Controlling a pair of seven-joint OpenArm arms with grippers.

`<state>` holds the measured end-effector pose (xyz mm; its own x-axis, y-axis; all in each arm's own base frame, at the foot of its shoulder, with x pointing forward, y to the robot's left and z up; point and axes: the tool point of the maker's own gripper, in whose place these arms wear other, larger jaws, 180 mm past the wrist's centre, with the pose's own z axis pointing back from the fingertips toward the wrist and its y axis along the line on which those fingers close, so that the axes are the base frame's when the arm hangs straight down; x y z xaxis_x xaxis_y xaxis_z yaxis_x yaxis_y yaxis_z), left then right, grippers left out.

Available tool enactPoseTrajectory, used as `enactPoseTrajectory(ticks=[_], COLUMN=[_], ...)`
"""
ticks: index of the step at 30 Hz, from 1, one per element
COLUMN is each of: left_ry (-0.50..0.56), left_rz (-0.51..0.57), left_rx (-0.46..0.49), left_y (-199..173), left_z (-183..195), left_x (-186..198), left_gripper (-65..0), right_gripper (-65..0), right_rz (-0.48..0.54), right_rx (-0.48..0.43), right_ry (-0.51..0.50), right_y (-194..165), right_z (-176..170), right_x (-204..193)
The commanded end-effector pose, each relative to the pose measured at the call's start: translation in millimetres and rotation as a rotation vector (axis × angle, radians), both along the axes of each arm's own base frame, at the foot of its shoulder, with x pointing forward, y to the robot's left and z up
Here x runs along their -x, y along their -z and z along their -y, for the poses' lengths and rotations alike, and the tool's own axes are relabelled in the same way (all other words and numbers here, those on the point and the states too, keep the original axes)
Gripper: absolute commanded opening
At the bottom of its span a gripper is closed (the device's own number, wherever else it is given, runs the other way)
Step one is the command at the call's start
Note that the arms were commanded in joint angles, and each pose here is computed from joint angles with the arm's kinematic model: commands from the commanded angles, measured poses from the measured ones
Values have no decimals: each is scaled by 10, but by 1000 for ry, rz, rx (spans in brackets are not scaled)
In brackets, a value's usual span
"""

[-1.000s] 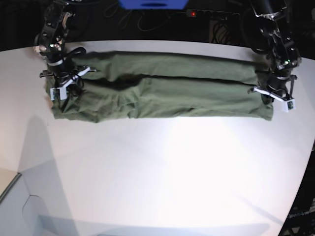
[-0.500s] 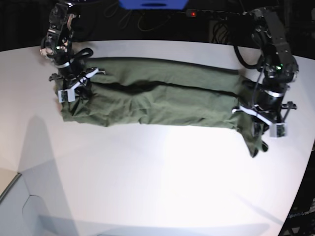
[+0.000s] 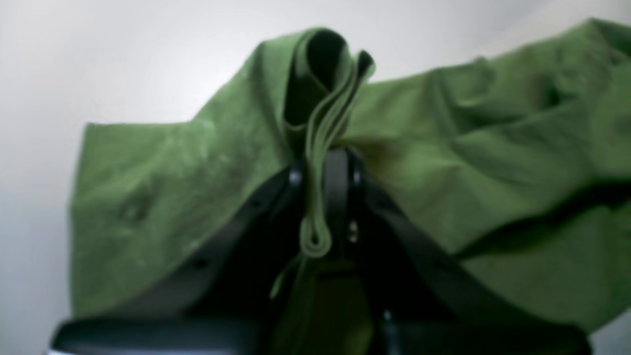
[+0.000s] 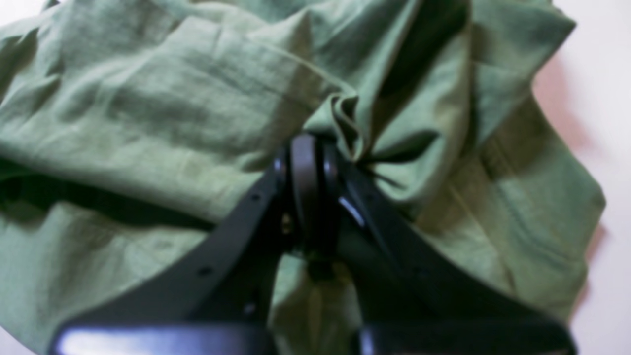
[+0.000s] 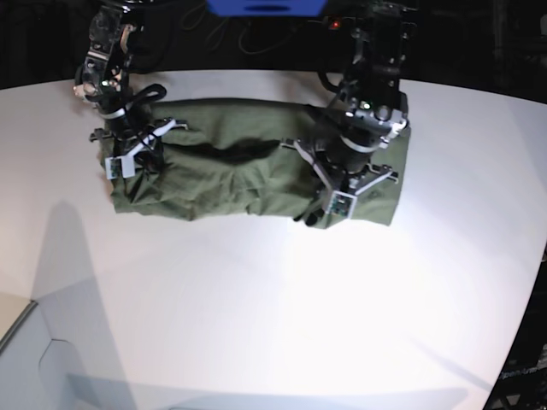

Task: Layout the t-shirt on the table in an organized manner, then fold the t-shirt properly
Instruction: 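Fold the strip end held by the left gripper toward the right gripper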

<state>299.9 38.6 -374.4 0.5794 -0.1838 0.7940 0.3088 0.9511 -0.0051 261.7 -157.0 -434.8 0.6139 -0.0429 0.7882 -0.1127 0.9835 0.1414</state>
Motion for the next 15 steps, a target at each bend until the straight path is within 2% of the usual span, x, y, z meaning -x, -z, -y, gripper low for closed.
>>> enactPoseTrajectory(ticks=[1,8,15], left_ry=[11,82,82], left_rz=[53,48,22], left_rx=[18,38,66], left_y=[-138,-137,-68], left_z=[96,390,523], left_x=[-87,-41,-114], left_gripper=[-649,-649,-649], right_gripper=[-650,-650,-650], right_rz=[-78,-79,-80], right_rx=[29,29,29], right_ry=[-26,-26,-26], right_y=[130,134,133], right_z=[-9,-9,-8], right_x=[127,134,138])
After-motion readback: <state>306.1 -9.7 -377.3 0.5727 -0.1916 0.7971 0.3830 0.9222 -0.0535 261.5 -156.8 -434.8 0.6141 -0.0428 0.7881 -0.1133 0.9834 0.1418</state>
